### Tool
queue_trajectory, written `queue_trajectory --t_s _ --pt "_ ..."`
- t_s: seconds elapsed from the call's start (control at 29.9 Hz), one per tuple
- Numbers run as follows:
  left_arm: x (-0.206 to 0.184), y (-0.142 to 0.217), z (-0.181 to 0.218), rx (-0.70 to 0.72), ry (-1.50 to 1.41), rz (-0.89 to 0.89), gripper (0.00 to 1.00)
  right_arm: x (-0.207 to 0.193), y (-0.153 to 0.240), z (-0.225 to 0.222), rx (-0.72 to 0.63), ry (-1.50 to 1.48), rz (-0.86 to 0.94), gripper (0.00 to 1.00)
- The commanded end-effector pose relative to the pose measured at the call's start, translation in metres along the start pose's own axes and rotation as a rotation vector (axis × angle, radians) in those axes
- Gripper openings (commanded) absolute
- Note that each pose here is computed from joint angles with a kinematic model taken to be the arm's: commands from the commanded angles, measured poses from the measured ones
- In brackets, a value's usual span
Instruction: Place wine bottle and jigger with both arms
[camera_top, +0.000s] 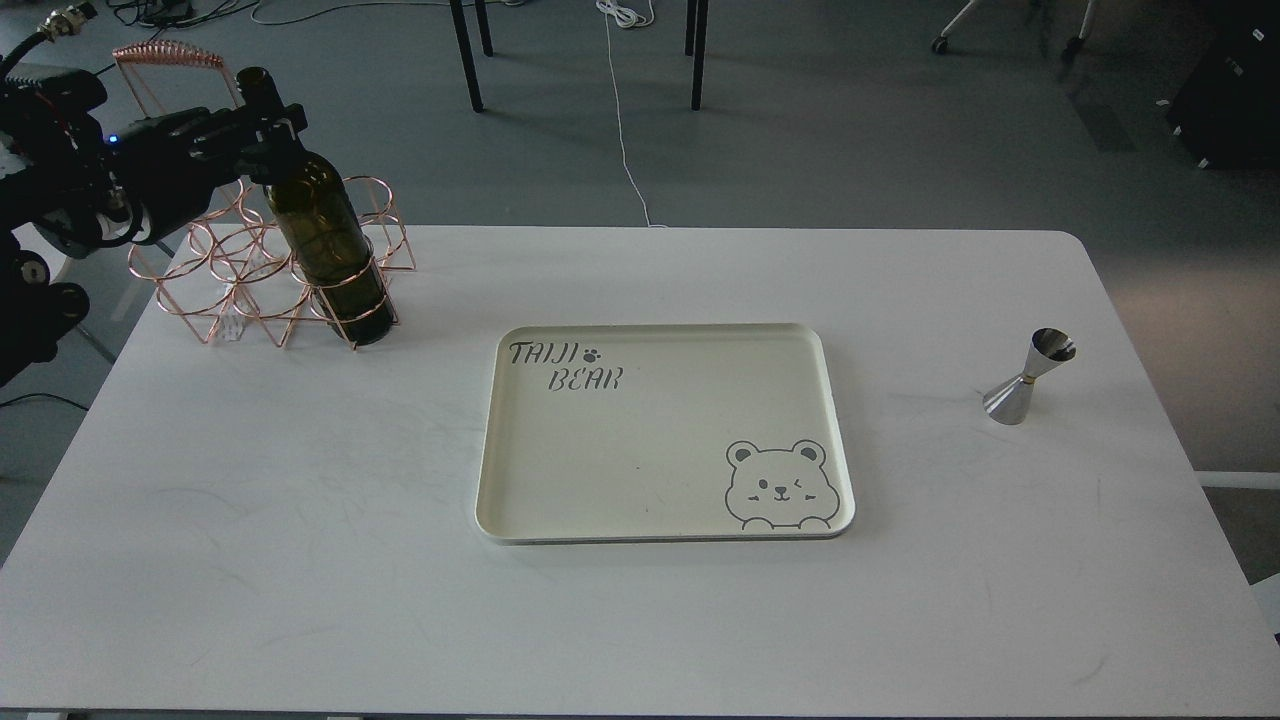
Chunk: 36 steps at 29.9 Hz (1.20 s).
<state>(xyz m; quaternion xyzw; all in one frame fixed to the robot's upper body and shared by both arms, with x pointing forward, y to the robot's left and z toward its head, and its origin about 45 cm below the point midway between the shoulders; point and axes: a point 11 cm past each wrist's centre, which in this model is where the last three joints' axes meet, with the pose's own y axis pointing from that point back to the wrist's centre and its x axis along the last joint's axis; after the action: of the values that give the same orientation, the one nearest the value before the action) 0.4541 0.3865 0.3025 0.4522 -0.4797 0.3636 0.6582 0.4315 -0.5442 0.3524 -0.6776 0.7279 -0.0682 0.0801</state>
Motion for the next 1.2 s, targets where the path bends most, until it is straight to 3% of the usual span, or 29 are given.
queue_trajectory --t_s 0.0,0.1,0.43,0.53,0.8,1.17 --pt "0.002 -0.001 0.001 -0.003 0.003 0.008 0.72 0.000 0.000 0.001 -0.001 0.000 0.000 0.97" --pt "0.006 -0.001 0.001 -0.004 0.008 0.019 0.79 0.000 0.000 0.000 0.000 0.000 0.000 0.97" --pt "0.017 -0.001 0.002 -0.004 0.023 0.047 0.87 0.001 0.001 0.000 -0.001 0.001 0.001 0.97" --pt "0.039 -0.001 0.003 -0.010 0.078 0.106 0.91 0.002 0.001 -0.001 0.000 0.003 0.002 0.97" --pt "0.105 0.023 -0.022 -0.003 0.570 0.387 0.94 0.004 0.002 -0.003 0.004 0.004 0.005 0.97" --pt "0.099 0.053 -0.090 0.059 1.228 0.631 0.98 0.033 0.013 0.000 0.004 0.007 0.107 0.99"
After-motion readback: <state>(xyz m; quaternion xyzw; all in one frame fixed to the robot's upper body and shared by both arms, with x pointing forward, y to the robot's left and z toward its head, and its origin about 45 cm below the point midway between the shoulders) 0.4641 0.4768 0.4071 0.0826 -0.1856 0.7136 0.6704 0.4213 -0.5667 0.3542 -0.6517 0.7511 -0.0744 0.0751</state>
